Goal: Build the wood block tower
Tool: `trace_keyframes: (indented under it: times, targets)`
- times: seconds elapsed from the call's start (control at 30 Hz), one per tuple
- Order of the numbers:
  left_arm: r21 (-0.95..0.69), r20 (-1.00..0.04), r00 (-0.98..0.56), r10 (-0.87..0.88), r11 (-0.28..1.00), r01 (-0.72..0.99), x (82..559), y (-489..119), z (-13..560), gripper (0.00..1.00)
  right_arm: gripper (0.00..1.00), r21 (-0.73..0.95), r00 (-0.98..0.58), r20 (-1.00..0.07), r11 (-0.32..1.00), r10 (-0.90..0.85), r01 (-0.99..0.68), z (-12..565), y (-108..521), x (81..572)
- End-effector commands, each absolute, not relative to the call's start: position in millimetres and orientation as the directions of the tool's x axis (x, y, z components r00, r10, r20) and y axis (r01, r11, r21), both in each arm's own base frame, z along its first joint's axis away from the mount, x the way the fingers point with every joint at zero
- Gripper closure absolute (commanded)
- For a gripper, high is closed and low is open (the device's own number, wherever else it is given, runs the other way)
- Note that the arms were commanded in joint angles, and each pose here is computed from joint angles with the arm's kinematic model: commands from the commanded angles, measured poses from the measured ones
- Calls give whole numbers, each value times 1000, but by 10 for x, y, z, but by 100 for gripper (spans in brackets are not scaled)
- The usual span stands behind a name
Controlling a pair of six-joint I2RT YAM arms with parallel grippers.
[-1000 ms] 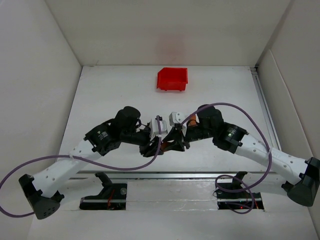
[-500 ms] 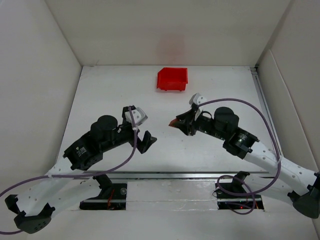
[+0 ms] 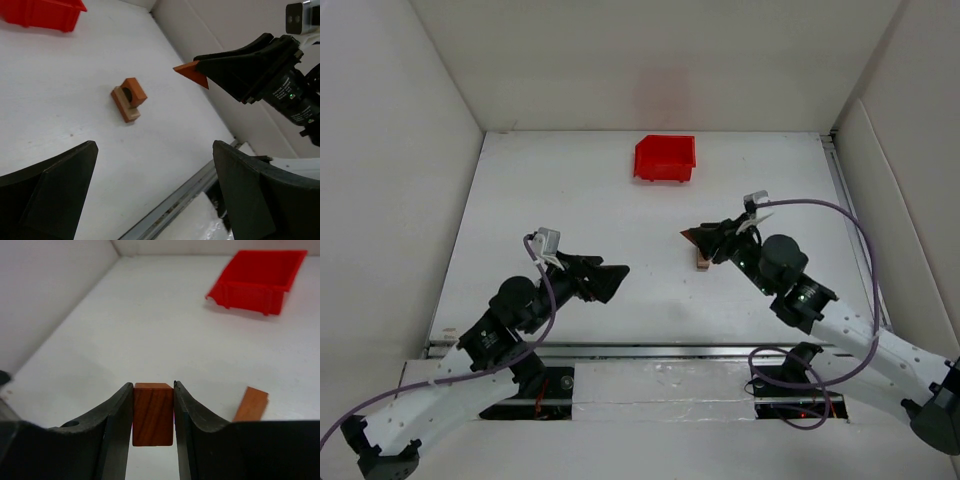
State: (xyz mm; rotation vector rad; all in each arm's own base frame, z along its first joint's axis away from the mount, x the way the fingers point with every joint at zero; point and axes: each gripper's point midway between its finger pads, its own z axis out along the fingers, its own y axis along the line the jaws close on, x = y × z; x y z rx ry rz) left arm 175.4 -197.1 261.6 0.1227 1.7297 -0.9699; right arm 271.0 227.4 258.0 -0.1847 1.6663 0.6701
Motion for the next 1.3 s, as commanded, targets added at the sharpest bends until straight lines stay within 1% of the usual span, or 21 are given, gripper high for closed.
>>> trace_keyframes:
  times: [0.0, 0.03, 0.1, 0.13, 0.17, 0.2, 0.23, 0.27, 0.3, 0.33, 0.37, 0.43, 0.47, 0.5, 0.63, 0.83, 0.87, 0.9, 1.1, 1.17, 1.27]
  targets:
    - [-698, -640, -370, -673, 307, 647, 1580, -2096, 3410, 1, 100, 423, -97, -868, 621, 488, -660, 3483, 2357, 2408]
    - [-712, -619, -383, -686, 284, 642, 1586, -2114, 3328, 1, 100, 403, -108, -866, 554, 488, -729, 3560, 2436, 2254]
    - [-718, -566, -381, -731, 211, 663, 1566, -2109, 3462, 1, 100, 357, -80, -855, 470, 513, -808, 3765, 2473, 2051]
    - [-730, -547, -394, -739, 190, 656, 1567, -2120, 3451, 1, 100, 314, -83, -863, 401, 499, -860, 3816, 2542, 1894]
    - [-725, -545, -414, -729, 161, 670, 1527, -2165, 3460, 1, 100, 289, -63, -855, 373, 514, -882, 3908, 2537, 1840]
    - [-694, -517, -395, -759, 101, 713, 1456, -2125, 3628, 1, 100, 265, -55, -852, 338, 521, -903, 3957, 2554, 1763]
    - [-691, -508, -403, -761, 81, 718, 1443, -2139, 3572, 1, 100, 248, -76, -858, 280, 507, -927, 3954, 2623, 1670]
    - [-670, -510, -411, -756, 50, 740, 1388, -2164, 3591, 1, 100, 247, -87, -859, 259, 505, -934, 3974, 2649, 1646]
    - [-620, -491, -385, -781, 3, 785, 1300, -2104, 3752, 2, 100, 244, -96, -859, 236, 503, -941, 4035, 2677, 1618]
    - [-601, -496, -380, -781, -7, 799, 1273, -2111, 3766, 2, 100, 261, -144, -863, 183, 485, -948, 3993, 2749, 1569]
    - [-561, -535, -367, -761, -5, 828, 1229, -2171, 3757, 3, 100, 242, -137, -847, 144, 513, -959, 4094, 2746, 1506]
    - [-507, -549, -344, -761, -24, 862, 1157, -2181, 3870, 6, 100, 274, -197, -830, 74, 522, -959, 4141, 2809, 1443]
    - [-488, -575, -347, -741, -30, 872, 1133, -2242, 3844, 7, 100, 249, -181, -826, 57, 534, -967, 4207, 2813, 1417]
    - [-463, -570, -338, -749, -46, 885, 1093, -2226, 3903, 10, 100, 238, -189, -828, 24, 528, -971, 4227, 2857, 1334]
    - [-442, -585, -330, -741, -49, 896, 1082, -2265, 3893, 21, 100, 248, -206, -826, 11, 525, -969, 4285, 2957, 1322]
    - [-434, -608, -317, -728, -30, 900, 1104, -2306, 3867, 27, 100, 252, -234, -815, -39, 530, -967, 4334, 3073, 1308]
    - [-424, -613, -315, -724, -35, 905, 1082, -2310, 3873, 29, 100, 251, -239, -814, -51, 530, -967, 4351, 3092, 1282]
    - [-420, -617, -312, -723, -33, 907, 1082, -2316, 3877, 35, 100, 254, -245, -813, -57, 529, -966, 4344, 3121, 1299]
    - [-363, -633, -287, -719, -52, 930, 1007, -2332, 3967, 43, 100, 251, -259, -807, -89, 531, -964, 4370, 3203, 1324]
    - [-360, -638, -287, -715, -52, 931, 1014, -2354, 3965, 51, 100, 248, -263, -804, -101, 534, -963, 4374, 3225, 1328]
    - [-353, -635, -273, -722, -43, 935, 1036, -2339, 3972, 57, 100, 241, -269, -809, -122, 523, -963, 4363, 3263, 1290]
